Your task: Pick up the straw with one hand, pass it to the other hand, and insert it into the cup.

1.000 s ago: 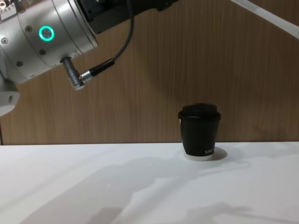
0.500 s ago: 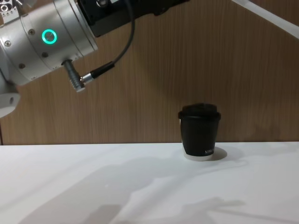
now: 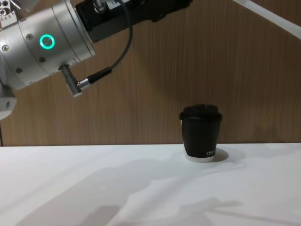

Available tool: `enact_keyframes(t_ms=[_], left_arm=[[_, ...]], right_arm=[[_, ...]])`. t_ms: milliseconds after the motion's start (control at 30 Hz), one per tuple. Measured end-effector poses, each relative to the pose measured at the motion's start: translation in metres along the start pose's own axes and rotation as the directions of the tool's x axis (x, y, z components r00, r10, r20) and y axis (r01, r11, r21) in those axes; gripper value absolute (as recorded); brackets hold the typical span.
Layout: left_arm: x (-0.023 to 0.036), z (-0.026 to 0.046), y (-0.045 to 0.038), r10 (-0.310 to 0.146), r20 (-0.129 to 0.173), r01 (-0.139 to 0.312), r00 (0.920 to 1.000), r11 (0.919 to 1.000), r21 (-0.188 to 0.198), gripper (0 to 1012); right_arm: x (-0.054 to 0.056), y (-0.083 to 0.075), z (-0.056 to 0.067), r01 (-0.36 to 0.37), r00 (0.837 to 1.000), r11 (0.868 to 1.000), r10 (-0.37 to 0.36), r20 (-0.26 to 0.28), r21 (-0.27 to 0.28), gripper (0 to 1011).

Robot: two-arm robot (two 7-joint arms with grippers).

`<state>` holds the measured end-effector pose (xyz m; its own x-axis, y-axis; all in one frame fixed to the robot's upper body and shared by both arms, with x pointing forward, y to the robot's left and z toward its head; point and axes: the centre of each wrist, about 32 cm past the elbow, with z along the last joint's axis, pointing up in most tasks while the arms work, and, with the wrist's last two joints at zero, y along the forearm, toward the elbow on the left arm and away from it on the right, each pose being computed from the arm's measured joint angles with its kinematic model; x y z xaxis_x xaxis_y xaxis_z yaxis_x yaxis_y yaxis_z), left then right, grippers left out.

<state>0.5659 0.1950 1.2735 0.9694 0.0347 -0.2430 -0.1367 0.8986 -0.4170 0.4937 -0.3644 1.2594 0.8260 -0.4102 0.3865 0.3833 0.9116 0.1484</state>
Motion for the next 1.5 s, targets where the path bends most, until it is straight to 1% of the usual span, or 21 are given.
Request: enact_keyframes(t_ms=[400,500,533,600,633,667,733,767,867,900,967,1000,1067,1133,1200,1233,1267,1333,1400,1433,1500], left_arm=[[0.0002,-0.001,0.003,0.011,-0.003,-0.011,0.9999,0.9999,0.002,1000],[0.0002,-0.0012,0.0036,0.014,-0.004,-0.014,0.9999,0.9999,0.003,948],[0.0002,-0.0012,0.0037,0.014,-0.004,-0.014,0.9999,0.9999,0.003,908],[0.0002,-0.0013,0.0038,0.014,-0.004,-0.014,0.9999,0.9999,0.003,883],[0.0002,-0.0014,0.0039,0.015,-0.005,-0.015,0.9999,0.9999,0.003,834],[0.0002,-0.0014,0.0039,0.015,-0.005,-0.015,0.9999,0.9999,0.003,834],[0.0002,-0.0014,0.0041,0.016,-0.005,-0.016,0.9999,0.9999,0.003,772],[0.0002,-0.0014,0.0043,0.016,-0.005,-0.016,0.9999,0.9999,0.003,715],[0.0002,-0.0014,0.0044,0.016,-0.005,-0.016,0.9999,0.9999,0.004,645],[0.0002,-0.0014,0.0044,0.016,-0.005,-0.016,0.9999,0.9999,0.003,594],[0.0002,-0.0014,0.0045,0.017,-0.005,-0.017,0.9998,0.9999,0.003,560],[0.0002,-0.0014,0.0045,0.017,-0.005,-0.017,0.9998,0.9999,0.003,501],[0.0002,-0.0015,0.0045,0.017,-0.005,-0.017,0.9998,0.9998,0.003,429],[0.0002,-0.0015,0.0045,0.017,-0.005,-0.017,0.9998,0.9998,0.003,388],[0.0002,-0.0015,0.0045,0.017,-0.005,-0.017,0.9998,0.9998,0.003,304],[0.0002,-0.0016,0.0045,0.018,-0.005,-0.018,0.9998,0.9998,0.003,292],[0.0002,-0.0016,0.0045,0.018,-0.005,-0.018,0.9998,0.9998,0.004,226],[0.0002,-0.0016,0.0046,0.018,-0.005,-0.018,0.9998,0.9998,0.004,186],[0.0002,-0.0016,0.0046,0.018,-0.005,-0.018,0.9998,0.9998,0.004,108],[0.0002,-0.0016,0.0046,0.018,-0.005,-0.018,0.9998,0.9998,0.004,96],[0.0002,-0.0016,0.0046,0.018,-0.005,-0.018,0.9998,0.9998,0.004,40]], right_arm=[[0.0,0.0,0.0,0.0,1.0,1.0,0.0,0.0,0.0,5],[0.0,0.0,0.0,0.0,1.0,1.0,0.0,0.0,0.0,5],[0.0,0.0,0.0,0.0,1.0,1.0,0.0,0.0,0.0,5],[0.0,0.0,0.0,0.0,1.0,1.0,0.0,0.0,0.0,5],[0.0,0.0,0.0,0.0,1.0,1.0,0.0,0.0,0.0,5],[0.0,0.0,0.0,0.0,1.0,1.0,0.0,0.0,0.0,5],[0.0,0.0,0.0,0.0,1.0,1.0,0.0,0.0,0.0,5],[0.0,0.0,0.0,0.0,1.0,1.0,0.0,0.0,0.0,5],[0.0,0.0,0.0,0.0,1.0,1.0,0.0,0.0,0.0,5],[0.0,0.0,0.0,0.0,1.0,1.0,0.0,0.0,0.0,5],[0.0,0.0,0.0,0.0,1.0,1.0,0.0,0.0,0.0,5],[0.0,0.0,0.0,0.0,1.0,1.0,0.0,0.0,0.0,5],[0.0,0.0,0.0,0.0,1.0,1.0,0.0,0.0,0.0,5],[0.0,0.0,0.0,0.0,1.0,1.0,0.0,0.0,0.0,5],[0.0,0.0,0.0,0.0,1.0,1.0,0.0,0.0,0.0,4],[0.0,0.0,0.0,0.0,1.0,1.0,0.0,0.0,0.0,5],[0.0,0.0,0.0,0.0,1.0,1.0,0.0,0.0,0.0,5],[0.0,0.0,0.0,0.0,1.0,1.0,0.0,0.0,0.0,5],[0.0,0.0,0.0,0.0,1.0,1.0,0.0,0.0,0.0,5],[0.0,0.0,0.0,0.0,1.0,1.0,0.0,0.0,0.0,5],[0.0,0.0,0.0,0.0,1.0,1.0,0.0,0.0,0.0,5]])
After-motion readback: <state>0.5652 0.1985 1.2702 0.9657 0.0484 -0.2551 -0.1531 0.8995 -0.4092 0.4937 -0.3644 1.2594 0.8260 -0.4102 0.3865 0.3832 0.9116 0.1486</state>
